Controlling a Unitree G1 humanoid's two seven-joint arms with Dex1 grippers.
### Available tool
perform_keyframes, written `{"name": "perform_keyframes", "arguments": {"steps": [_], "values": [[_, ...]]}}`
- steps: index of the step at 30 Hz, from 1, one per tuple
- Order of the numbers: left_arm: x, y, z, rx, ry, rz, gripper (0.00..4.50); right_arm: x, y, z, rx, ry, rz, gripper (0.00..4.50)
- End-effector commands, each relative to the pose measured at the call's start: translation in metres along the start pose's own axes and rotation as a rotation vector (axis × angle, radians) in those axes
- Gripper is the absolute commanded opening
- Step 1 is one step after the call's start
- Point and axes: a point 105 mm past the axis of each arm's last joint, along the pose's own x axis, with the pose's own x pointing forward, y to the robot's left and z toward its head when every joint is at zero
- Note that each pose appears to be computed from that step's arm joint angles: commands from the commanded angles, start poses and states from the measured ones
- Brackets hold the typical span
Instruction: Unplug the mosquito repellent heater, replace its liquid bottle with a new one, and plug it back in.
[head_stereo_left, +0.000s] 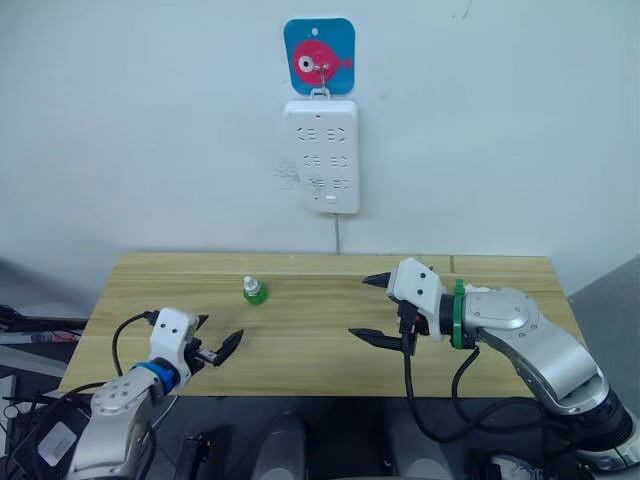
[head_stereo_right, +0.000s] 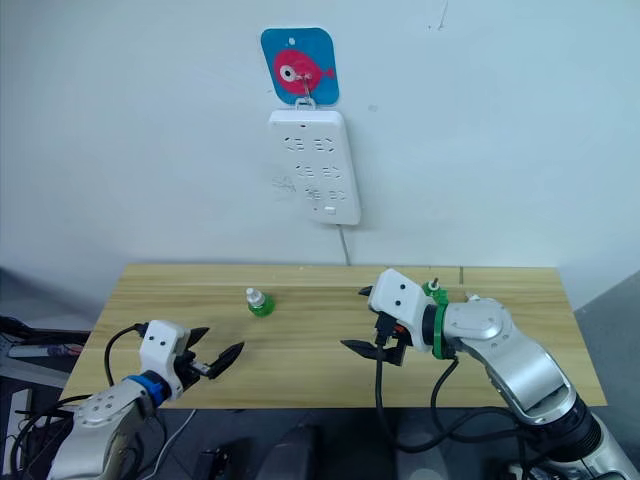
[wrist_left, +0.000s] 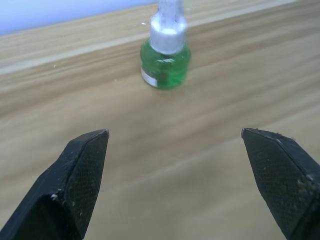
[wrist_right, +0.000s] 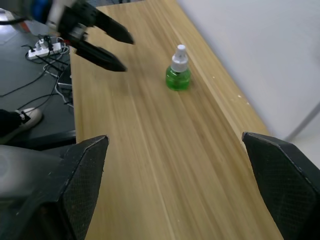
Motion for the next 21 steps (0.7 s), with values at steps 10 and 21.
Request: {"name": "perform_keyframes", "arguments": {"steps": [10,21], "values": [[0.047,-0.009,0.002,0.022,-0.031,-0.01,4.5,-0.012,0.038,0.015,0.05,0.008,0.123,4.47],[0.063,0.006,0.001,0.003,-0.073,0.089,4.5,-0.018,0.04,0.011,0.067,0.051,0.133,4.47]]}}
